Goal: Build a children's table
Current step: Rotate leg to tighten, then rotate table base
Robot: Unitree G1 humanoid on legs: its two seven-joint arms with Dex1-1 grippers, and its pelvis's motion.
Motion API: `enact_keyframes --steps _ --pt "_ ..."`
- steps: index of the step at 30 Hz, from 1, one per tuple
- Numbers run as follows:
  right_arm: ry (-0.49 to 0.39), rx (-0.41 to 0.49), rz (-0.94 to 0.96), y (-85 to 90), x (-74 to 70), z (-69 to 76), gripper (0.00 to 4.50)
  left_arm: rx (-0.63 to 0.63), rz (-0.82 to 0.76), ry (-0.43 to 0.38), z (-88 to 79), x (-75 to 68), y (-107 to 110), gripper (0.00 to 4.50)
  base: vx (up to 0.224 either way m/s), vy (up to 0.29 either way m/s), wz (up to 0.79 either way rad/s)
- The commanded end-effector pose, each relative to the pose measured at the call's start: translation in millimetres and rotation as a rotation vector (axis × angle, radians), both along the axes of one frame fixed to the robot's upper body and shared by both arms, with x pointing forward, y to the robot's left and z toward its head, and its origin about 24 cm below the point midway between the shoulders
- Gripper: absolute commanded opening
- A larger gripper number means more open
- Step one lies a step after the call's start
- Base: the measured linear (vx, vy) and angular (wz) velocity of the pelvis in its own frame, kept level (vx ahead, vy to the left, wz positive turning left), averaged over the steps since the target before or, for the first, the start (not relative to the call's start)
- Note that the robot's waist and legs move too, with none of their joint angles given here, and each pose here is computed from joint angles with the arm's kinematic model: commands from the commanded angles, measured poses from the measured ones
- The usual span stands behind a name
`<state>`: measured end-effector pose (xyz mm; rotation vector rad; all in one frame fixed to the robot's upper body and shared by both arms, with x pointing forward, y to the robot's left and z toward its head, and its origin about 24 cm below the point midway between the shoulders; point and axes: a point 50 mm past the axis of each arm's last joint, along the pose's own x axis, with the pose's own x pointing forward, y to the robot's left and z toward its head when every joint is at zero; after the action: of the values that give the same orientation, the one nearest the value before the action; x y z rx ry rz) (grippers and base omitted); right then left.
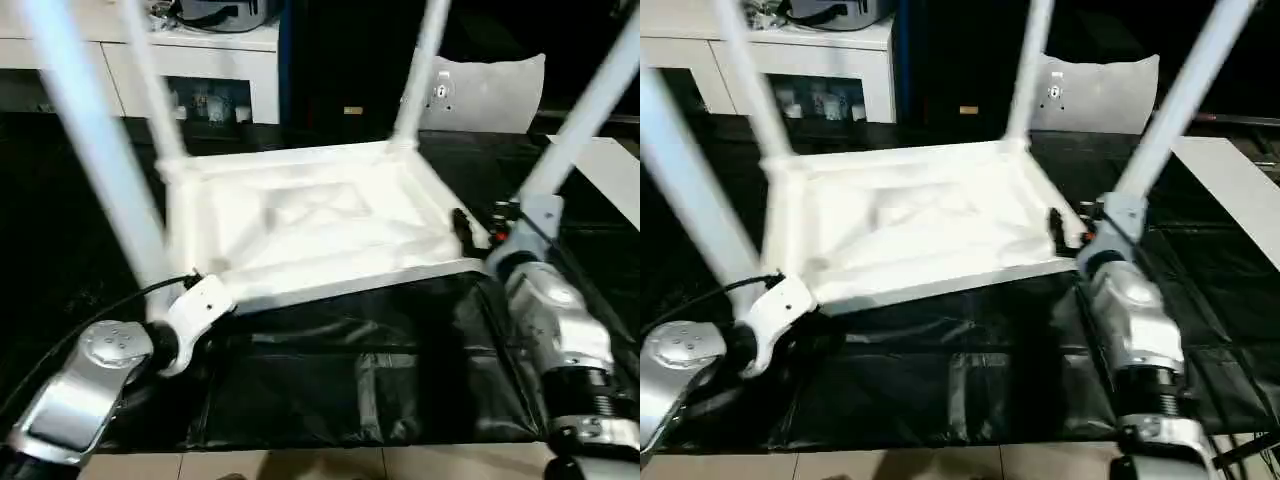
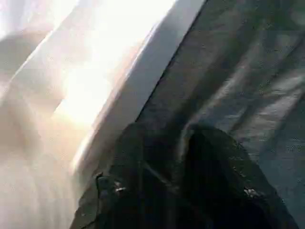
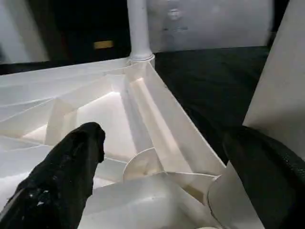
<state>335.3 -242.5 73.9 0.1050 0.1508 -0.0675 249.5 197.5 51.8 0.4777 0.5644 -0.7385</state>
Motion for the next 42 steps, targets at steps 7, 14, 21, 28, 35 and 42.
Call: enact_keyframes --steps 7,14,21,28,35,42 --pt "-0.104 0.0 0.142 4.8 -7.3 17.7 4.5 -0.108 0.025 -0.068 1.9 -1.1 -3.7 1.83 0.0 0.0 0.0" --pt "-0.128 0.016 0.342 38.2 -23.1 18.3 4.5 -0.199 0.055 -0.076 6.6 -14.8 9.2 1.83 0.0 0.0 0.0" --pt "-0.088 0.132 0.568 69.3 -51.2 11.9 4.5 -0.282 0.125 -0.052 29.0 -26.6 43.1 2.18 0.0 0.0 0.0" --pt "-0.016 0.058 0.684 77.9 -71.1 0.2 4.5 -0.243 0.19 -0.132 59.1 -25.0 92.6 2.59 0.0 0.0 0.0" --pt "0.156 -0.026 0.665 80.7 -74.9 -20.1 4.5 -0.39 0.175 -0.17 67.3 -4.7 85.3 3.11 0.0 0.0 0.0" --pt "0.23 -0.121 0.601 78.8 -69.3 -34.1 4.5 -0.515 0.059 -0.144 57.9 19.7 58.2 3.79 0.0 0.0 0.0"
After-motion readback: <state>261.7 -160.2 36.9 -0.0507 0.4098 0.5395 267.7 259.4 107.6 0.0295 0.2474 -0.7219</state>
